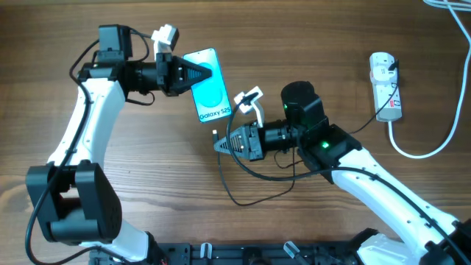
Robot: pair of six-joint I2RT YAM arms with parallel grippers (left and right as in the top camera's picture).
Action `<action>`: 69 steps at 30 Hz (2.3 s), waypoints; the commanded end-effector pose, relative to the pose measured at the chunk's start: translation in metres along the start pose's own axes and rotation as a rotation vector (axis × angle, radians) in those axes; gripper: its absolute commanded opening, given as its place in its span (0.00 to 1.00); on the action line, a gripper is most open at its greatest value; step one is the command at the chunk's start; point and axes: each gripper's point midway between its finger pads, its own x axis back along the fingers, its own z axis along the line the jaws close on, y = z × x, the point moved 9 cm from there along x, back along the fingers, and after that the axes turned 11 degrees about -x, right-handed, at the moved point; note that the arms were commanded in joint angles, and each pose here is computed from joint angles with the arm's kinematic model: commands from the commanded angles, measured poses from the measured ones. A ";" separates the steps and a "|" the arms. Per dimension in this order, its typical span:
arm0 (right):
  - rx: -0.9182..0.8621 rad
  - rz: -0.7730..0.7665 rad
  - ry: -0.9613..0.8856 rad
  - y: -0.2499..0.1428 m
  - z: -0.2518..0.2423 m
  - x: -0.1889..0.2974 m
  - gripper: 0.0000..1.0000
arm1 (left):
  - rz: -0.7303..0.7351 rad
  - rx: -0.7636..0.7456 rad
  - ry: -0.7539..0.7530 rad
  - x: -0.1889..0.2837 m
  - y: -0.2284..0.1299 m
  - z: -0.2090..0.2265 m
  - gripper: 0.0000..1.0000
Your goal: Plug charger to phone and switch on socket
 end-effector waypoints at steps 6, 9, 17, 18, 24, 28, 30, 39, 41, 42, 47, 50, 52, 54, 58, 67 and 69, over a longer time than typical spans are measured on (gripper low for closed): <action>0.027 -0.008 0.031 0.007 -0.004 0.014 0.04 | 0.025 0.004 -0.065 -0.007 -0.001 -0.010 0.04; 0.061 0.022 0.061 0.005 -0.003 0.015 0.04 | 0.025 0.004 -0.065 -0.008 -0.001 -0.010 0.04; 0.059 0.030 0.070 0.008 -0.008 0.012 0.04 | 0.026 0.005 -0.065 -0.008 -0.001 -0.010 0.04; 0.063 0.028 0.072 0.008 -0.008 0.012 0.04 | 0.026 0.005 -0.065 -0.008 -0.001 -0.010 0.04; 0.061 0.022 0.076 0.010 -0.007 0.011 0.04 | 0.027 0.009 -0.065 -0.008 -0.002 -0.010 0.04; 0.044 0.025 0.073 0.010 -0.009 0.010 0.04 | 0.050 0.007 -0.076 -0.017 -0.004 -0.012 0.04; 0.044 0.025 0.073 0.010 -0.010 0.010 0.04 | 0.054 0.006 -0.078 -0.018 -0.004 -0.012 0.04; 0.018 0.014 0.086 0.015 -0.013 0.021 0.04 | 0.054 0.007 -0.078 -0.018 -0.004 -0.012 0.04; 0.016 0.015 0.085 0.015 -0.013 0.021 0.04 | 0.054 0.007 -0.078 -0.018 -0.004 -0.012 0.04; 0.016 0.015 0.084 0.015 -0.014 0.021 0.04 | 0.054 0.007 -0.078 -0.018 -0.004 -0.012 0.04; 0.013 0.017 0.082 0.016 -0.016 0.020 0.04 | 0.054 0.007 -0.078 -0.018 -0.004 -0.012 0.04; 0.009 0.044 0.094 0.015 -0.023 0.017 0.04 | 0.054 0.007 -0.078 -0.018 -0.004 -0.012 0.04; 0.001 0.063 0.106 0.014 -0.025 0.015 0.04 | 0.054 0.005 -0.078 -0.018 -0.004 -0.012 0.04; 0.045 0.087 0.154 0.015 -0.020 0.016 0.04 | 0.054 -0.007 -0.078 -0.018 -0.004 -0.012 0.04; 0.087 0.120 0.227 0.017 -0.016 0.027 0.04 | 0.053 -0.025 -0.078 -0.018 -0.004 -0.012 0.04; 0.010 0.116 0.167 0.011 -0.030 0.027 0.04 | 0.028 -0.034 -0.067 -0.009 0.000 -0.011 0.04; 0.023 0.111 0.170 0.012 -0.029 0.027 0.04 | 0.028 -0.034 -0.067 -0.009 0.000 -0.011 0.04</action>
